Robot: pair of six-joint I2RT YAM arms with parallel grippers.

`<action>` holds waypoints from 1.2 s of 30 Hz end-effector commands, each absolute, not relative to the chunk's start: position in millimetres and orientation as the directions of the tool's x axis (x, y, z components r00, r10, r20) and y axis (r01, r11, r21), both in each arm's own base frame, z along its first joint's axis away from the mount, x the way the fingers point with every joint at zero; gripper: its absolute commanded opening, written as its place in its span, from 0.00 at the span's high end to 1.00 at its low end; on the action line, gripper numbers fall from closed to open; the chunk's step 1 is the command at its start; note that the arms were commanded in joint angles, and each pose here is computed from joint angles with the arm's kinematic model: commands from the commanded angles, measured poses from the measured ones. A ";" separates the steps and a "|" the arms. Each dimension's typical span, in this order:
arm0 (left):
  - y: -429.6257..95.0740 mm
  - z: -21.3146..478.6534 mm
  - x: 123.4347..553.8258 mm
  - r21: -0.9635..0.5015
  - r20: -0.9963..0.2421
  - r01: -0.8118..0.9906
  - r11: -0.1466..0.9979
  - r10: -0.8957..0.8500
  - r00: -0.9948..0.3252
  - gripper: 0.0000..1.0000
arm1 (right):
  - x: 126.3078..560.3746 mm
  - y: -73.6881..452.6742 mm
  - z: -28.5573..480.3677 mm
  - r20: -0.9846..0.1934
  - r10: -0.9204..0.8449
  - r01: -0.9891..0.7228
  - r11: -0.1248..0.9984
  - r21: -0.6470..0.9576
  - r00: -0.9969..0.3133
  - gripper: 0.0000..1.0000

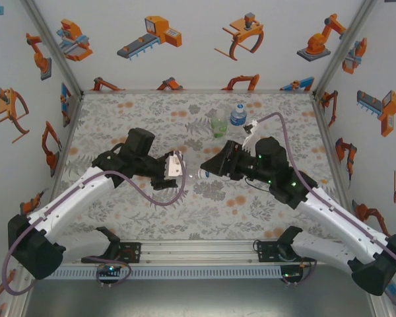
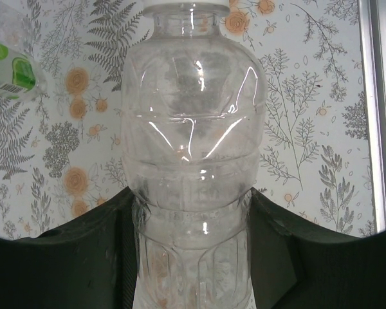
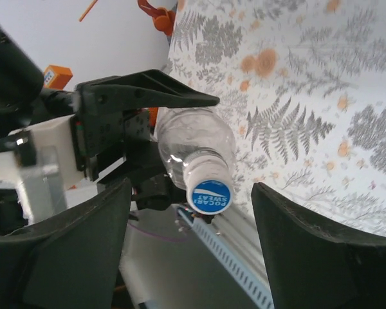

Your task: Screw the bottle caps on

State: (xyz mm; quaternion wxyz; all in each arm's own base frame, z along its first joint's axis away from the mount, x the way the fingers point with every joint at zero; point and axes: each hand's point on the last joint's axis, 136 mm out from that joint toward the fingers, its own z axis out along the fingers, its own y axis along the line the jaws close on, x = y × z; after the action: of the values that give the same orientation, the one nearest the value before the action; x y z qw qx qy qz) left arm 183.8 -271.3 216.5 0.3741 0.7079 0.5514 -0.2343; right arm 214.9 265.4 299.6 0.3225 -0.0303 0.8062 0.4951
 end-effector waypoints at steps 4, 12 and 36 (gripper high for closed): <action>-274.6 228.0 177.5 0.285 -0.766 0.949 -0.131 0.565 0.308 1.00 | 190.4 271.7 331.9 -0.908 -0.061 -0.826 0.444 0.348 -0.415 0.36; -275.4 229.5 167.7 0.270 -0.779 0.947 -0.174 0.539 0.321 1.00 | 134.6 285.6 318.8 -0.930 -0.271 -0.967 -0.024 -0.253 0.250 0.36; -276.7 227.5 165.3 0.251 -0.783 0.949 -0.192 0.535 0.316 1.00 | 156.6 301.1 291.3 -0.900 -0.299 -0.946 -0.030 -0.323 0.317 0.65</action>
State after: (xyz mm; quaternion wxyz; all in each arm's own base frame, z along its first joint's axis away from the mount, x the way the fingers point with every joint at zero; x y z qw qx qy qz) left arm 172.6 -274.5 220.2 0.3708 0.7134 0.5330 -0.2635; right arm 155.9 299.9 291.8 0.4910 -0.6355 0.4977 0.3276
